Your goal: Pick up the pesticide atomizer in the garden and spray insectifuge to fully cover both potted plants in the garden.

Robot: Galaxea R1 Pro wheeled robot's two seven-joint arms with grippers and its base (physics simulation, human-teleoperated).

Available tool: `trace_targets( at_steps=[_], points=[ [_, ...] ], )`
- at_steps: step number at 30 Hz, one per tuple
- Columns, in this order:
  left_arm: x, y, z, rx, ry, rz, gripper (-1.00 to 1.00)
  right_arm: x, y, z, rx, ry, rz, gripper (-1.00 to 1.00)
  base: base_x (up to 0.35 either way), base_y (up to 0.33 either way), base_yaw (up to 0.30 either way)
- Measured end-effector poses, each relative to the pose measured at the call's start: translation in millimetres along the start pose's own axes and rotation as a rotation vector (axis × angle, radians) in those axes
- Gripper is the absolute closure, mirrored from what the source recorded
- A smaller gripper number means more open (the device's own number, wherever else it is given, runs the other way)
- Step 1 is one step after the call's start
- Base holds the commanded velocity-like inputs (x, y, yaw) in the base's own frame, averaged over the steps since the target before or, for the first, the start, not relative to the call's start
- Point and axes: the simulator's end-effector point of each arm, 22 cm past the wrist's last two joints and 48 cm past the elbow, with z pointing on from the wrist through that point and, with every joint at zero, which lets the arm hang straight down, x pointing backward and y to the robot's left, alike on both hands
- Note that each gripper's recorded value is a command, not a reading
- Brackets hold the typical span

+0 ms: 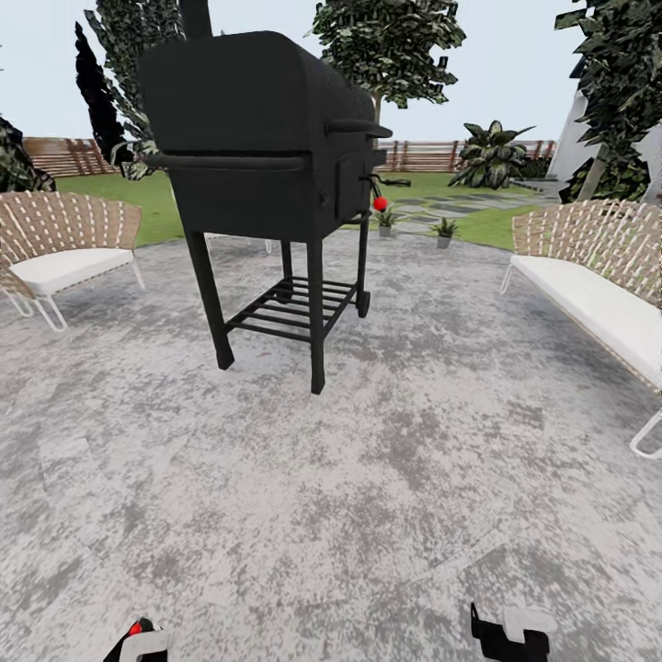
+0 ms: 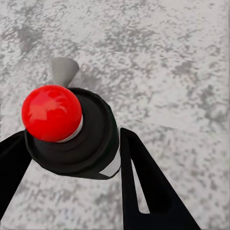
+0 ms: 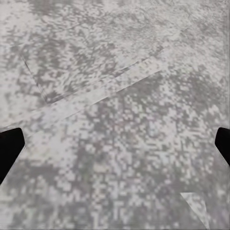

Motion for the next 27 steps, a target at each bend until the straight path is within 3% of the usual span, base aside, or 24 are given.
trace_targets(
  at_steps=[14, 27],
  points=[
    [-33.1, 0.4, -2.2, -0.001, -0.069, -0.016, 1.00, -34.6, 1.6, -4.7, -0.003, -0.067, 0.022, -1.00, 0.000, 0.000, -0.011],
    [-59.1, 2.3, -12.5, 0.000, -0.079, -0.020, 1.00, -60.5, -0.5, -15.7, -0.004, -0.076, 0.027, -1.00, 0.000, 0.000, -0.268]
  ],
)
